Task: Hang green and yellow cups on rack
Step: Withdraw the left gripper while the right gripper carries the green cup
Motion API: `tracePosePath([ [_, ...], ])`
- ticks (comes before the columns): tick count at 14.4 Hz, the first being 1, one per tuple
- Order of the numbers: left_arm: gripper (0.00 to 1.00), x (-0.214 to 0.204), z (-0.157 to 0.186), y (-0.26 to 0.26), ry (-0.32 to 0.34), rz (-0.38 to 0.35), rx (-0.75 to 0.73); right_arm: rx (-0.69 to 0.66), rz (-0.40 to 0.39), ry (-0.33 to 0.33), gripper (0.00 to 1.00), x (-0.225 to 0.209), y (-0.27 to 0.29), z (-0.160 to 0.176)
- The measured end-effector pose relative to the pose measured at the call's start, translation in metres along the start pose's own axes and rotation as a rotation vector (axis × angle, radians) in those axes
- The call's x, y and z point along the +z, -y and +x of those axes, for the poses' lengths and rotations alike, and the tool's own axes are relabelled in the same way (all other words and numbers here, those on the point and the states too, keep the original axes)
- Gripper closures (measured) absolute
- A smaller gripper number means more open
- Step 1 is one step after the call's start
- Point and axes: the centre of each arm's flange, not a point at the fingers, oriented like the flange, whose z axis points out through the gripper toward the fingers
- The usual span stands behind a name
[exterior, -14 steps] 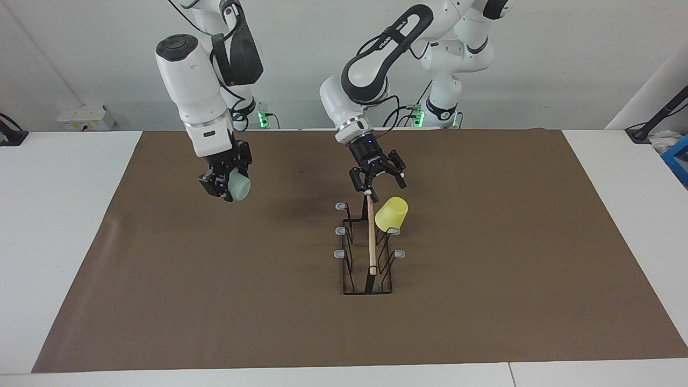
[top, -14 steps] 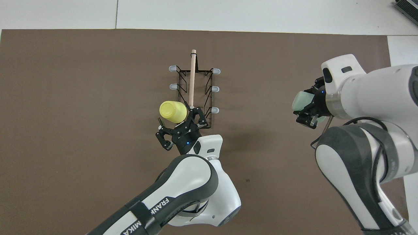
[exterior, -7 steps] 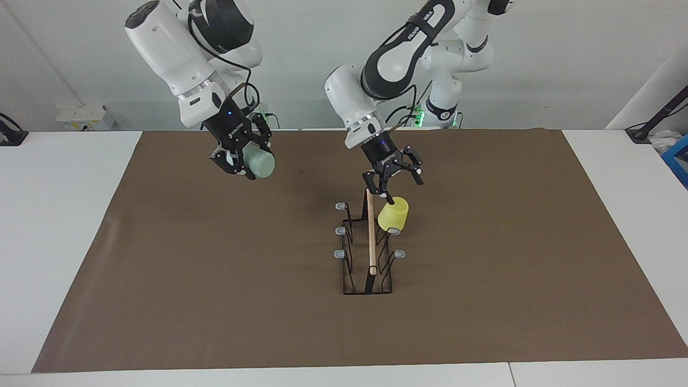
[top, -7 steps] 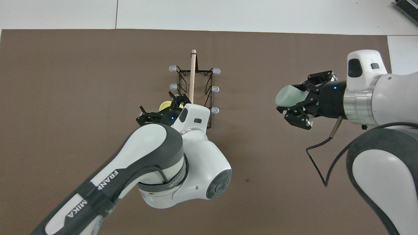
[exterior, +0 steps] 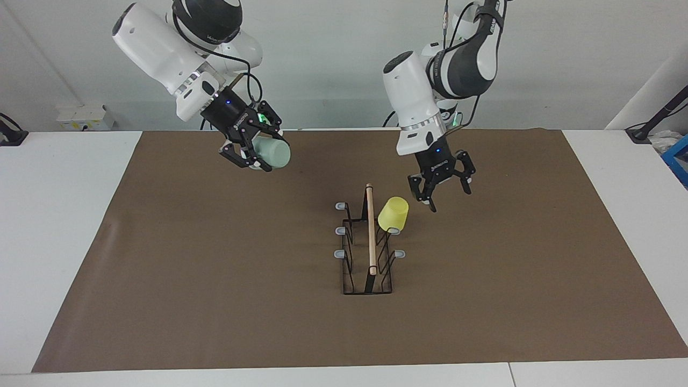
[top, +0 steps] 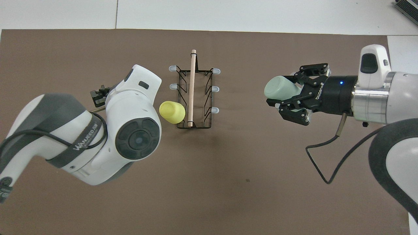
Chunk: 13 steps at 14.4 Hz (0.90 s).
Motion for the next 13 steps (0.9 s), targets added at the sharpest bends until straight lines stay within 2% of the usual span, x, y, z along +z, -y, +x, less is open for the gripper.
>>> tracePosePath([
  [2, 0.00, -0.003, 0.015, 0.030, 0.074, -0.050, 0.072, -0.002, -0.016, -0.046, 0.32, -0.003, -0.002, 0.003],
  [5, 0.00, 0.001, 0.038, 0.083, 0.153, -0.140, 0.162, -0.026, 0.005, -0.105, 0.32, -0.002, -0.001, 0.005],
  [7, 0.00, 0.010, 0.051, 0.120, 0.187, -0.202, 0.190, -0.013, 0.039, -0.192, 0.32, 0.002, 0.002, 0.000],
  [9, 0.00, 0.012, 0.063, 0.148, 0.204, -0.257, 0.209, -0.010, 0.037, -0.264, 0.32, 0.009, 0.004, -0.013],
  [11, 0.00, 0.006, 0.077, 0.174, 0.238, -0.306, 0.231, -0.004, 0.027, -0.306, 0.32, 0.018, 0.007, -0.025],
  [13, 0.00, -0.006, 0.090, 0.196, 0.274, -0.336, 0.257, 0.005, 0.005, -0.381, 0.32, 0.033, 0.016, -0.031],
])
